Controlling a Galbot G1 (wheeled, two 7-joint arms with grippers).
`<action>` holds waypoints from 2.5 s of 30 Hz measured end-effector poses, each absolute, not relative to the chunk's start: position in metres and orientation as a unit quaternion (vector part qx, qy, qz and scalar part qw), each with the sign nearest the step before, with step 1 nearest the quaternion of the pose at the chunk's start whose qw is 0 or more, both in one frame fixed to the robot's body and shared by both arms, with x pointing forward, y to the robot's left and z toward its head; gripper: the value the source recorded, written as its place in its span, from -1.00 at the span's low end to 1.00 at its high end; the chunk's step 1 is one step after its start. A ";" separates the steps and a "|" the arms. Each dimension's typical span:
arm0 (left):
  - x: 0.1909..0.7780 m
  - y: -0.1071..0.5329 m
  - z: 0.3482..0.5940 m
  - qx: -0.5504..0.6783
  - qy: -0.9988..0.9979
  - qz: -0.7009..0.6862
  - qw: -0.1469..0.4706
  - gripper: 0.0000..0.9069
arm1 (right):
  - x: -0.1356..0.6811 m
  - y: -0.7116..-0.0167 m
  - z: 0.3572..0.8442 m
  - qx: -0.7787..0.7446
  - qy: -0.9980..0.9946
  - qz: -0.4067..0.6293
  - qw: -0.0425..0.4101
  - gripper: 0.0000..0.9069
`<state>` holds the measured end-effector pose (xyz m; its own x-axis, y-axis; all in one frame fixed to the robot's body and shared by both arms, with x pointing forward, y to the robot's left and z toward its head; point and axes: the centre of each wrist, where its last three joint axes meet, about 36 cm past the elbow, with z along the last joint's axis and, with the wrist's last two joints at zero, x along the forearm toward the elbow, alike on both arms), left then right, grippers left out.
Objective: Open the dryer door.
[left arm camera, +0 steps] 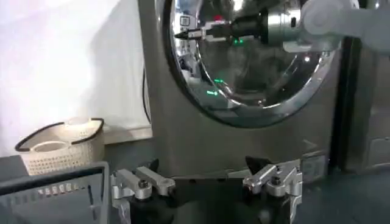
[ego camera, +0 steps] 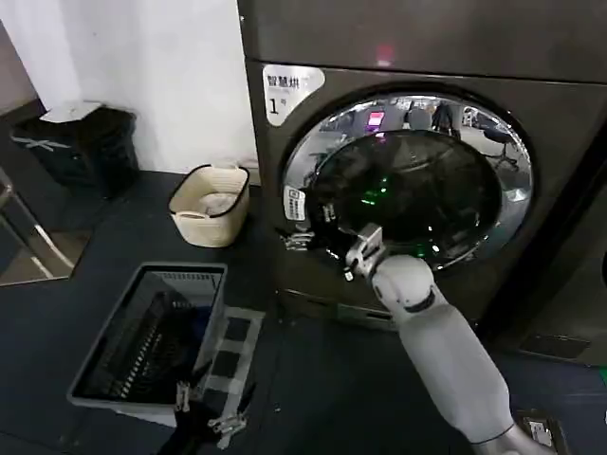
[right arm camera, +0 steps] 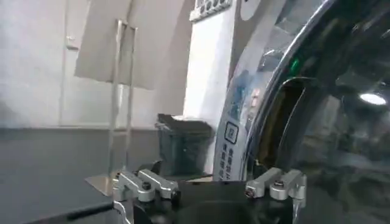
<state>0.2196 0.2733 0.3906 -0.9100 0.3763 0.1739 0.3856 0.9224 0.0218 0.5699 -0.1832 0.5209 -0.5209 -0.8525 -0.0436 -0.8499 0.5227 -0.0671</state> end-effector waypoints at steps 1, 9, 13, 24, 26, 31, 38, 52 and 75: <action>0.221 0.275 0.391 -0.197 -0.976 -0.021 0.085 1.00 | 0.569 -0.187 0.521 -0.496 0.867 -0.019 0.036 1.00; 0.245 0.297 0.398 -0.196 -0.976 0.030 0.085 1.00 | 0.554 -0.214 0.521 -0.566 0.823 -0.028 0.034 1.00; 0.266 0.305 0.404 -0.194 -0.977 0.049 0.073 1.00 | 0.543 -0.222 0.518 -0.592 0.804 -0.034 0.029 1.00; 0.323 0.332 0.412 -0.213 -0.973 0.069 0.046 1.00 | 0.501 -0.251 0.513 -0.647 0.760 -0.052 0.023 1.00; 0.334 0.337 0.414 -0.219 -0.972 0.078 0.042 1.00 | 0.492 -0.256 0.515 -0.658 0.750 -0.057 0.026 1.00; 0.361 0.345 0.422 -0.241 -0.964 0.103 0.029 1.00 | 0.471 -0.270 0.520 -0.676 0.734 -0.058 0.031 1.00; 0.396 0.348 0.438 -0.283 -0.952 0.115 0.012 1.00 | 0.445 -0.292 0.527 -0.694 0.717 -0.056 0.035 1.00; 0.473 0.334 0.475 -0.394 -0.916 0.081 0.013 1.00 | 0.401 -0.332 0.535 -0.693 0.716 -0.072 0.037 1.00; 0.556 0.202 0.483 -0.546 -0.835 0.065 0.013 1.00 | 0.302 -0.529 0.539 -0.427 0.895 -0.128 0.034 1.00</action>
